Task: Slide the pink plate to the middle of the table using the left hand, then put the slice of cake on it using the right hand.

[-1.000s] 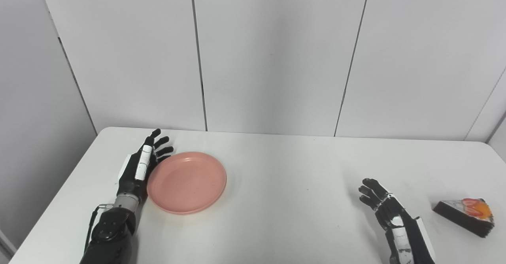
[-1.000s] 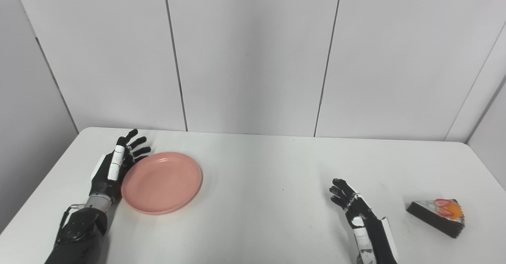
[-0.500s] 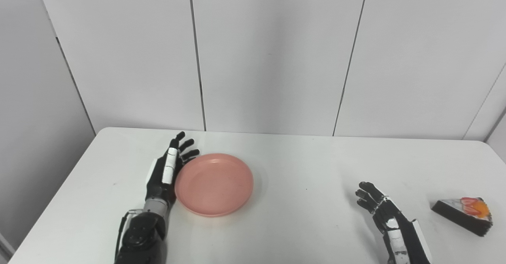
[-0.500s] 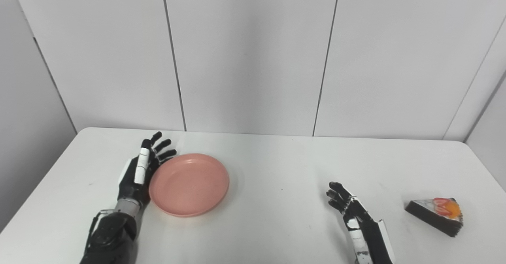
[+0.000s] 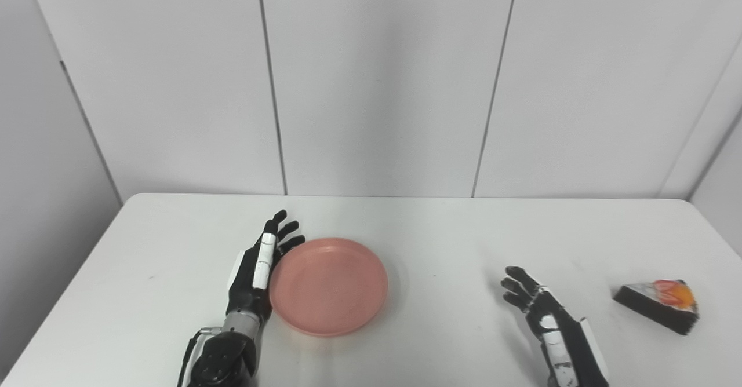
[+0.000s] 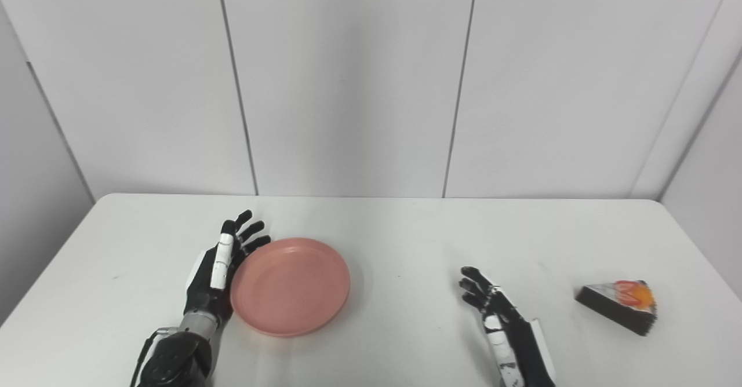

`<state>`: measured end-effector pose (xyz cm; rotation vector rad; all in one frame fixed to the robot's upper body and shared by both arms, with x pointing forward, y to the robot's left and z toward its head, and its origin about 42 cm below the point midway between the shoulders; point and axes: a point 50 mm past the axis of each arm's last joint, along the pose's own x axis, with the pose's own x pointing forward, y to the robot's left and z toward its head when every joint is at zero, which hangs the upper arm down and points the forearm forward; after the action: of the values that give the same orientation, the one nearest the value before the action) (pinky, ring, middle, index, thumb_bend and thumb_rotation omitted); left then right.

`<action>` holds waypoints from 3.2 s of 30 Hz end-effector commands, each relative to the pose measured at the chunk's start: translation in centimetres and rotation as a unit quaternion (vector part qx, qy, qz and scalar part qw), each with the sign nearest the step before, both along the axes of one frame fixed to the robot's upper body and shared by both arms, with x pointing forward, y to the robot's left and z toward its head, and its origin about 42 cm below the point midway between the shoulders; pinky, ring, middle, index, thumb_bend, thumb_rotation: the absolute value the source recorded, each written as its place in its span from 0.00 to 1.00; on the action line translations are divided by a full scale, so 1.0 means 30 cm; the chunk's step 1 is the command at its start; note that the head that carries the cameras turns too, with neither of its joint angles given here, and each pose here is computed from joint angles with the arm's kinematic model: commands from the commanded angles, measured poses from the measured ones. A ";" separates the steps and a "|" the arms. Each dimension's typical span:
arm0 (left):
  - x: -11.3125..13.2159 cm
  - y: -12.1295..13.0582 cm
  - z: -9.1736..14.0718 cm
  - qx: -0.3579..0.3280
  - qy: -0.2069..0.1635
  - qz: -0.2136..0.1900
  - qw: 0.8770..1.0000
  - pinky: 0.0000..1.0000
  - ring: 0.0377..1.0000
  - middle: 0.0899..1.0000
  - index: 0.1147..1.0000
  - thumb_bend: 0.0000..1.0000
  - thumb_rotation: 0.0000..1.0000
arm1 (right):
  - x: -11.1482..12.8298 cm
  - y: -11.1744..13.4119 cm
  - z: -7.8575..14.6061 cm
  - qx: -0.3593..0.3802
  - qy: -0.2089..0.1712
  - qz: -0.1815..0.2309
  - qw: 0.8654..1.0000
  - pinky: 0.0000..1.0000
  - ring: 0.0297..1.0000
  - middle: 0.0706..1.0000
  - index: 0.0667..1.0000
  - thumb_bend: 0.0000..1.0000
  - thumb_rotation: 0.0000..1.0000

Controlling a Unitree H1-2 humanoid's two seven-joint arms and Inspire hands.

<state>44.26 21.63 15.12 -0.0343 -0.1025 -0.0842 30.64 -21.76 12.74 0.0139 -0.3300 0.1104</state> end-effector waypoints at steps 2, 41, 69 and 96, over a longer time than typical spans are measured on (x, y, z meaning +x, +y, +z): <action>0.002 -0.051 0.023 0.004 -0.007 -0.026 1.000 0.86 0.78 0.85 0.88 0.85 0.99 | -0.065 0.059 -0.099 0.020 0.064 -0.003 0.998 0.86 0.85 0.87 0.79 0.88 0.96; -0.007 -0.137 0.019 -0.053 -0.023 -0.088 0.994 0.91 0.79 0.83 0.87 0.91 0.88 | -0.075 0.183 -0.009 -0.006 -0.014 -0.050 0.999 0.78 0.80 0.82 0.76 0.71 0.85; -0.003 -0.153 -0.017 -0.072 -0.021 -0.092 0.993 0.85 0.77 0.81 0.86 0.90 0.88 | -0.128 -0.373 0.469 -0.480 -0.124 -0.329 0.803 0.63 0.73 0.77 0.75 0.73 0.47; -0.012 -0.167 -0.022 -0.079 -0.014 -0.098 0.992 0.87 0.78 0.82 0.86 0.89 0.87 | 0.084 -0.758 0.412 -0.603 0.039 -0.372 0.705 0.53 0.63 0.71 0.70 0.87 0.41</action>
<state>43.99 16.94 14.65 -0.1895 -0.1413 -0.2567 32.62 -43.91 22.36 -1.3958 -0.0028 -0.4555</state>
